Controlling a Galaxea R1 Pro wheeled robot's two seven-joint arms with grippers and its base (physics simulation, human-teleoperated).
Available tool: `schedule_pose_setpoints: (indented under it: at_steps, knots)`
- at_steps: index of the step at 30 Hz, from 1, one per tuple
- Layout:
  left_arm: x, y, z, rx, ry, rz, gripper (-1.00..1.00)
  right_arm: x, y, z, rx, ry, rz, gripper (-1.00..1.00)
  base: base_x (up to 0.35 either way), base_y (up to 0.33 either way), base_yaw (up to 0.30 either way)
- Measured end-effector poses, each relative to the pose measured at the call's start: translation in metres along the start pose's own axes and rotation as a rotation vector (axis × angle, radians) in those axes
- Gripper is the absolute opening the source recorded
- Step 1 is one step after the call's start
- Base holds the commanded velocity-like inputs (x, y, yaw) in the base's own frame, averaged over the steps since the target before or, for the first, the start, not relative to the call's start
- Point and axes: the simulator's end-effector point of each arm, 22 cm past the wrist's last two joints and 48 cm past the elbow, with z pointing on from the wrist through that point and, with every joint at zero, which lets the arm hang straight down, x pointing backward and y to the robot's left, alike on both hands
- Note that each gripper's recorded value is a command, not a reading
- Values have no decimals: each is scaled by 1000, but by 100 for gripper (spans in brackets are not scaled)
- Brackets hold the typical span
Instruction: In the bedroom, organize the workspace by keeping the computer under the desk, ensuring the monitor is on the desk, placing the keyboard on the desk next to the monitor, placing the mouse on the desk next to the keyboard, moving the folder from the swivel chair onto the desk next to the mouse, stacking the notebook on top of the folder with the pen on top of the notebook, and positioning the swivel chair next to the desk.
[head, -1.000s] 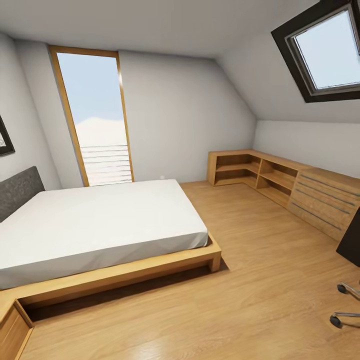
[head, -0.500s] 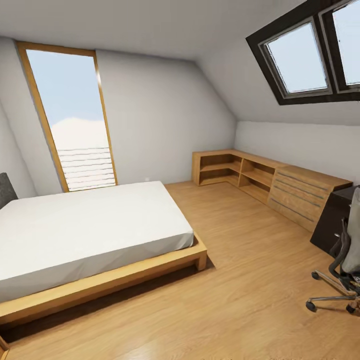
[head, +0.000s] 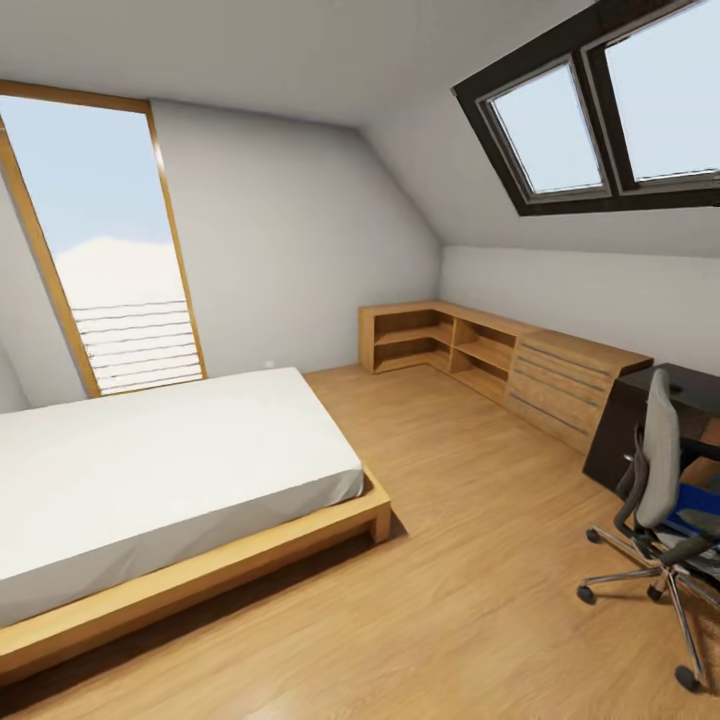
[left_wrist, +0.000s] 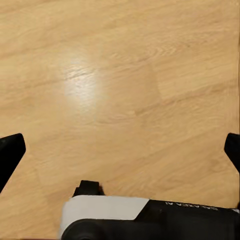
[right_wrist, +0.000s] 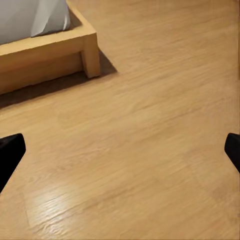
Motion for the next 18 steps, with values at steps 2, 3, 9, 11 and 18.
schedule_pose_setpoints:
  at_steps: [2, 3, 9, 11, 18]
  knots:
    - [-4, 22, 0, -34, -16, -130, 100, -4, 13, 4, -11, -7, 16, 100, 0, 0, -241]
    - [-13, 40, -1, -60, -52, -186, 100, -2, 18, 3, -16, -1, 22, 100, 0, 0, -255]
    - [-38, 91, -11, -151, -231, -273, 100, 37, 31, -14, -36, 96, 27, 100, 0, 0, -275]
    - [-41, 92, -13, -161, -272, -272, 100, 40, 30, -15, -36, 106, 25, 100, 0, 0, -289]
    - [-26, 92, -17, -167, -289, -192, 100, 44, 29, -16, -36, 116, 23, 100, 26, 0, -276]
